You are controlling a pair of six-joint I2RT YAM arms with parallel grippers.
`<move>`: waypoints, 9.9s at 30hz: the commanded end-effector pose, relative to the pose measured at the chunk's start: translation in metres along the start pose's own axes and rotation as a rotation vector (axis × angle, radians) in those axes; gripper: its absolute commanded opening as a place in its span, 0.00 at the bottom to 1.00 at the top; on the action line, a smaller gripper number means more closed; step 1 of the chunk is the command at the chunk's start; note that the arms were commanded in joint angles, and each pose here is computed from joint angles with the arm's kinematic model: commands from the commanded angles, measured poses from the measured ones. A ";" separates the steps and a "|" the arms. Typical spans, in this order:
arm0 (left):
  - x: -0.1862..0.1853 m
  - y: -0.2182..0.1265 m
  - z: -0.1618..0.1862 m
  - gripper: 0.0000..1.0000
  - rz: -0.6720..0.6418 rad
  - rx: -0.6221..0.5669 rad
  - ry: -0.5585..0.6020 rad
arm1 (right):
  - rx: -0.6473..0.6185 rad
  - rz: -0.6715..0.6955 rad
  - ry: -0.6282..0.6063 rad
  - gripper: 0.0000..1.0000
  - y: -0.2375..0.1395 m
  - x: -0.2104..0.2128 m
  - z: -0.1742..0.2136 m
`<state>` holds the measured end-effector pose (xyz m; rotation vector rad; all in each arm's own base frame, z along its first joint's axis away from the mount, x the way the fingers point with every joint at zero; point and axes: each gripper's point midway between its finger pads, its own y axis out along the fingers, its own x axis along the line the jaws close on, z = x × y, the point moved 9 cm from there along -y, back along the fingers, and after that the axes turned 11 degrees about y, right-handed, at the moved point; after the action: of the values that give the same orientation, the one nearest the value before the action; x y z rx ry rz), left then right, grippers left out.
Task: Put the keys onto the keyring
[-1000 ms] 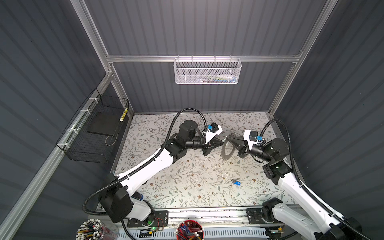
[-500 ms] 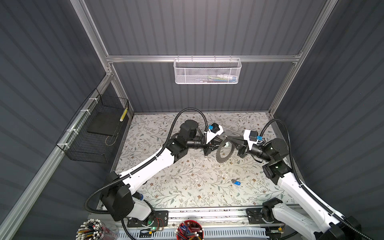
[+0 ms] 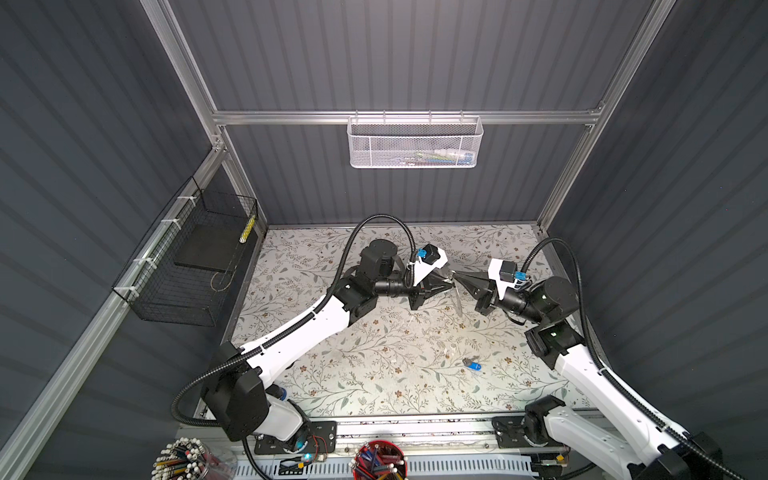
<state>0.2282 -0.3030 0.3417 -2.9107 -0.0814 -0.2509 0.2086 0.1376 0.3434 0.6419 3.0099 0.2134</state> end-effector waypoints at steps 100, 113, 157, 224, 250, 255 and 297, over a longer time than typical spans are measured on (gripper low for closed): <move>0.065 0.097 0.030 0.00 0.070 0.269 0.022 | 0.273 0.897 0.054 0.46 -0.076 -0.034 0.065; 0.064 0.077 0.166 0.00 0.029 0.628 -0.122 | 0.370 0.842 0.343 0.49 -0.076 -0.029 0.106; 0.061 -0.032 0.150 0.43 -0.681 0.596 -0.281 | 0.387 1.195 0.695 0.39 -0.039 -0.047 0.143; 0.076 0.125 0.231 0.29 -0.155 0.648 -0.556 | 0.487 1.226 0.893 0.57 -0.016 -0.076 0.196; 0.075 0.127 0.240 0.35 -0.189 0.703 -0.525 | 0.494 1.225 0.897 0.56 -0.015 -0.078 0.196; 0.075 0.126 0.240 0.24 -0.194 0.705 -0.523 | 0.494 1.226 0.898 0.55 -0.015 -0.078 0.197; 0.007 0.007 0.056 0.00 -0.039 0.095 0.364 | 0.498 0.428 0.064 0.53 -0.020 -0.001 0.094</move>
<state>0.2574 -0.2995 0.2772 -2.6931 -0.2113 -0.5257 0.2248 0.1244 0.2517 1.6705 2.9370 -0.3956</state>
